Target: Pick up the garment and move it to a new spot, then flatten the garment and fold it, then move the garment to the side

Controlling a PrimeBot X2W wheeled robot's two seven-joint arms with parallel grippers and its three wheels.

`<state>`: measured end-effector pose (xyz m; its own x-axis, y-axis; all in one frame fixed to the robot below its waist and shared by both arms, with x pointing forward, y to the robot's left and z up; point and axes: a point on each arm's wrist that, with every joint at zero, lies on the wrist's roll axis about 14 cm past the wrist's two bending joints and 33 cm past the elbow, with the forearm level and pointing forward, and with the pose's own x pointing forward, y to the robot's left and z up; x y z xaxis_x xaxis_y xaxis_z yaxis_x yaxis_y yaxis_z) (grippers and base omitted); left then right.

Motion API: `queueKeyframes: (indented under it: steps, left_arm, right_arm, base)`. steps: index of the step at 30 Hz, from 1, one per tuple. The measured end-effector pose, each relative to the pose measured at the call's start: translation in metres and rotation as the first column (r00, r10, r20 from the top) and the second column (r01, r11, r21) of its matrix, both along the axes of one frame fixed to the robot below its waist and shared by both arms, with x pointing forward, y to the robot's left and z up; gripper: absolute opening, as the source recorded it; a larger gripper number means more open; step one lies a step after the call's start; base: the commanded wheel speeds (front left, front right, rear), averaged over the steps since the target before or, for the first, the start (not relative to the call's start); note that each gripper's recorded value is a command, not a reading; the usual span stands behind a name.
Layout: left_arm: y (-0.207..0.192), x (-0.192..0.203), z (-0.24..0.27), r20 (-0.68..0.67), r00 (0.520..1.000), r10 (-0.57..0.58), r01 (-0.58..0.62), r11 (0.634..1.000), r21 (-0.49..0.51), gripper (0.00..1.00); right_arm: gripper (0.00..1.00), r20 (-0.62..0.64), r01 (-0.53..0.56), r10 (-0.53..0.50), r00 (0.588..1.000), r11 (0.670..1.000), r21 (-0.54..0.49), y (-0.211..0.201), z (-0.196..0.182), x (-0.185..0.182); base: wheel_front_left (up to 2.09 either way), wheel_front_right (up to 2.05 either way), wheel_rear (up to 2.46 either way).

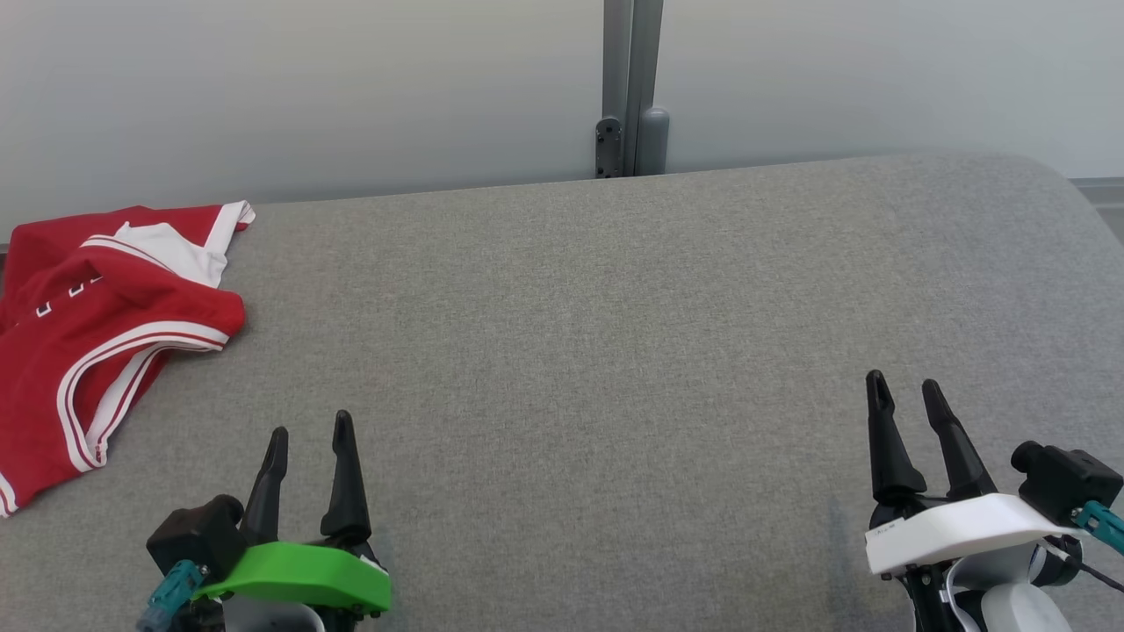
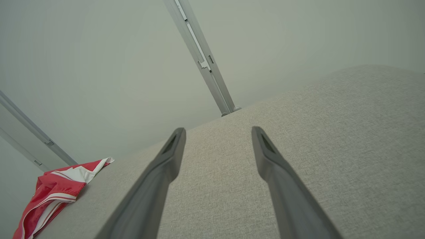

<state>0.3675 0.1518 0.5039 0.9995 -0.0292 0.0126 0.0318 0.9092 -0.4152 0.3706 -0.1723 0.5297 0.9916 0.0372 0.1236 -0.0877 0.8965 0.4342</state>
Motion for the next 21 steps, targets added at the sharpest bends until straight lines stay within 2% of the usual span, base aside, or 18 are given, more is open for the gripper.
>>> queueKeyframes:
  steps: [21]
  left_arm:
    - [-0.0051, -0.0039, -0.0019, 0.03, 0.999, -0.02, 0.015, 0.985, 0.171, 1.0]
  right_arm:
    - [1.0, 0.033, -0.017, 0.024, 0.999, 0.98, -0.199, 0.0098, 0.0016, -0.0011]
  base:
    - [0.0, 0.0, 0.0]
